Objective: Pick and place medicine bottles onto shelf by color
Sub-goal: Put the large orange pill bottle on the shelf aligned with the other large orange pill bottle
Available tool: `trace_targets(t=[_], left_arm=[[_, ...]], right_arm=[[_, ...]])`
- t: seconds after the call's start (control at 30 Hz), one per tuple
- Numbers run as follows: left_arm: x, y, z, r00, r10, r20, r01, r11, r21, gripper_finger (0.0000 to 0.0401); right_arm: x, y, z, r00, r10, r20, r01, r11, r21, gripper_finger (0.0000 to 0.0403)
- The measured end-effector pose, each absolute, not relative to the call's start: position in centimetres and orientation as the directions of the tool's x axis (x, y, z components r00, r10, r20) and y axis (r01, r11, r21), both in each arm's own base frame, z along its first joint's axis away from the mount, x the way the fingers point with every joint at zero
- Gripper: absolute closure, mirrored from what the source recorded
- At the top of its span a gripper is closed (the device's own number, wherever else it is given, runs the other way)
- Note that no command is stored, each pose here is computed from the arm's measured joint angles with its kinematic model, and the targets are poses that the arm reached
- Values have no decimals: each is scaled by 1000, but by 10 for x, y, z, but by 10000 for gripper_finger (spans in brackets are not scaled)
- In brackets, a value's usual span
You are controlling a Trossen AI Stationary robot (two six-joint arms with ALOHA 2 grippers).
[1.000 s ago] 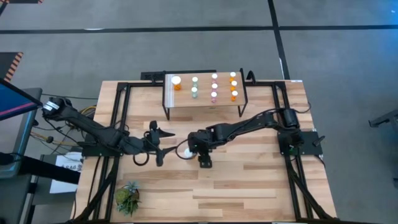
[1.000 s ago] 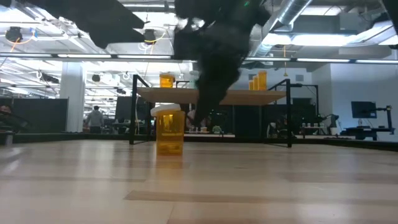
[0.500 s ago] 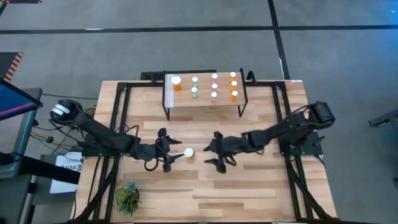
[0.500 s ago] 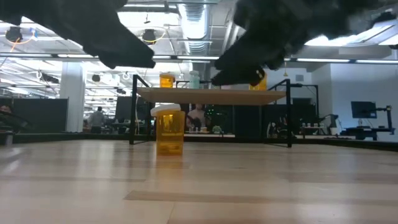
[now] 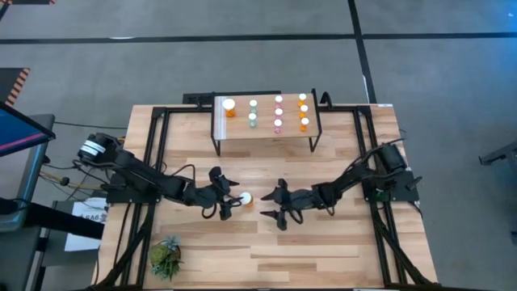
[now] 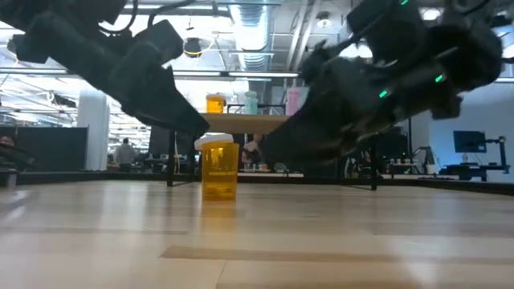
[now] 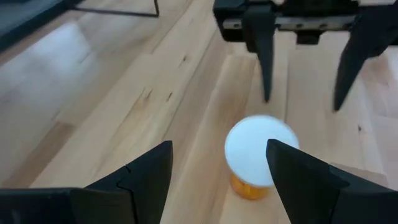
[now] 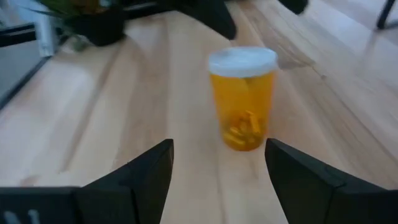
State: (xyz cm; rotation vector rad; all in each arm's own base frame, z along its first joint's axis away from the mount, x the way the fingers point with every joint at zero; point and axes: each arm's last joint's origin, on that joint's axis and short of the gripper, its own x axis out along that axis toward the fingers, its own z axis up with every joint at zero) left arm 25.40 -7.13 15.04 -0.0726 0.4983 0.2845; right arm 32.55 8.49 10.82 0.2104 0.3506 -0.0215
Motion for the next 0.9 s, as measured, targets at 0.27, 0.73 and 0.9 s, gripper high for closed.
trace_targets(t=[0.27, 0.73, 0.9], left_arm=[[254, -71, 152, 841, 272, -468, -302, 953, 13, 156], [240, -67, 142, 737, 285, -613, -358, 934, 3, 156], [241, -65, 142, 740, 288, -608, -362, 932, 1, 156]], right_arm=[[342, 81, 93, 929, -6, -369, 93, 971, 220, 126], [345, 79, 94, 931, -8, -366, 98, 969, 227, 126], [350, 75, 98, 936, -19, -352, 109, 965, 239, 126]])
